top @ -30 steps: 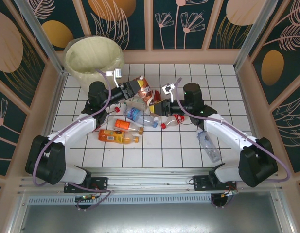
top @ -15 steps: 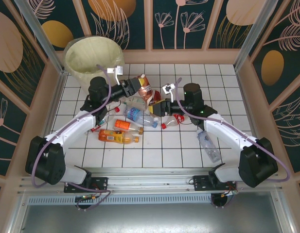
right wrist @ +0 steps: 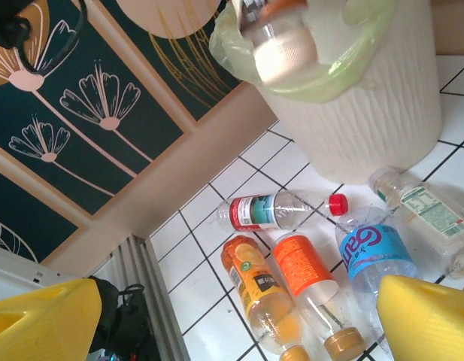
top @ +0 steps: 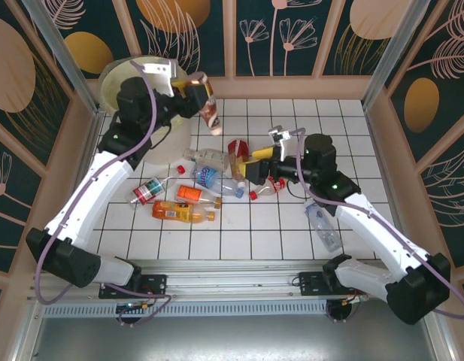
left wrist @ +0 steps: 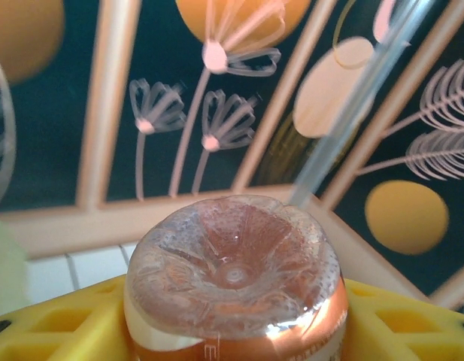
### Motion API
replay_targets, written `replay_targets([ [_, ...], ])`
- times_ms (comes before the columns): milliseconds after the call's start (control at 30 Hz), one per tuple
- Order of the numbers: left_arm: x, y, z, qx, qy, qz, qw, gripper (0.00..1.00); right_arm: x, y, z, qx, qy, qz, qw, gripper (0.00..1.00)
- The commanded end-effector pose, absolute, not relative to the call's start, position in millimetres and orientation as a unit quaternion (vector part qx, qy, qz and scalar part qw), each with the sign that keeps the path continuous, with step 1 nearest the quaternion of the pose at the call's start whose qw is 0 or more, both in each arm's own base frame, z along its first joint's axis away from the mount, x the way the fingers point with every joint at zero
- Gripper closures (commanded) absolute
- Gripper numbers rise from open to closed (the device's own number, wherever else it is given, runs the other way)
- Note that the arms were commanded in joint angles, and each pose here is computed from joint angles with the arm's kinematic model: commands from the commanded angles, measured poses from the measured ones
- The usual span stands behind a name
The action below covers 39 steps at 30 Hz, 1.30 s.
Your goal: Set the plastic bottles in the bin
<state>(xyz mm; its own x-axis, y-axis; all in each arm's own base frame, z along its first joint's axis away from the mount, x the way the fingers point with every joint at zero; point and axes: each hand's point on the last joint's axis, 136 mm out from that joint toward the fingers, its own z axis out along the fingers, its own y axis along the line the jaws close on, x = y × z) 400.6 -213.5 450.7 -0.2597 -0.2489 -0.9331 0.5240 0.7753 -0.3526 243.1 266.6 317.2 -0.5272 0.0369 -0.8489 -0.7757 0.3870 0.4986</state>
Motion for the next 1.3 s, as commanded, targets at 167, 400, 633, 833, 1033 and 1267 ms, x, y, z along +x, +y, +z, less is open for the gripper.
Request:
replay_targets([
  [167,443.2,-130.2,455.0,0.060,0.774,-0.083,0.624,0.39,223.9,244.5,336.0,-0.257,0.703,0.466,0.472,0.01],
  [400,478.3,-81.0,455.0,0.045,0.788,0.029,0.614,0.39,216.0,229.2,363.2,-0.237,0.668,0.466,0.530,0.01],
  [633,513.0,-68.6,453.3,0.051,0.790,0.074,0.606,0.40,206.2,223.8,377.1,-0.252,0.643,0.462,0.556,0.01],
  [833,539.7,-61.4,432.6,0.057,0.800,0.104,0.589,0.40,210.5,223.0,365.6,-0.240,0.658,0.458,0.547,0.01],
  [1033,557.9,-61.5,389.1,0.070,0.826,0.108,0.549,0.40,219.9,217.6,361.1,-0.211,0.677,0.445,0.547,0.01],
  [1267,566.5,-71.1,334.7,0.099,0.858,0.089,0.497,0.38,225.9,218.0,354.9,-0.201,0.691,0.440,0.537,0.01],
])
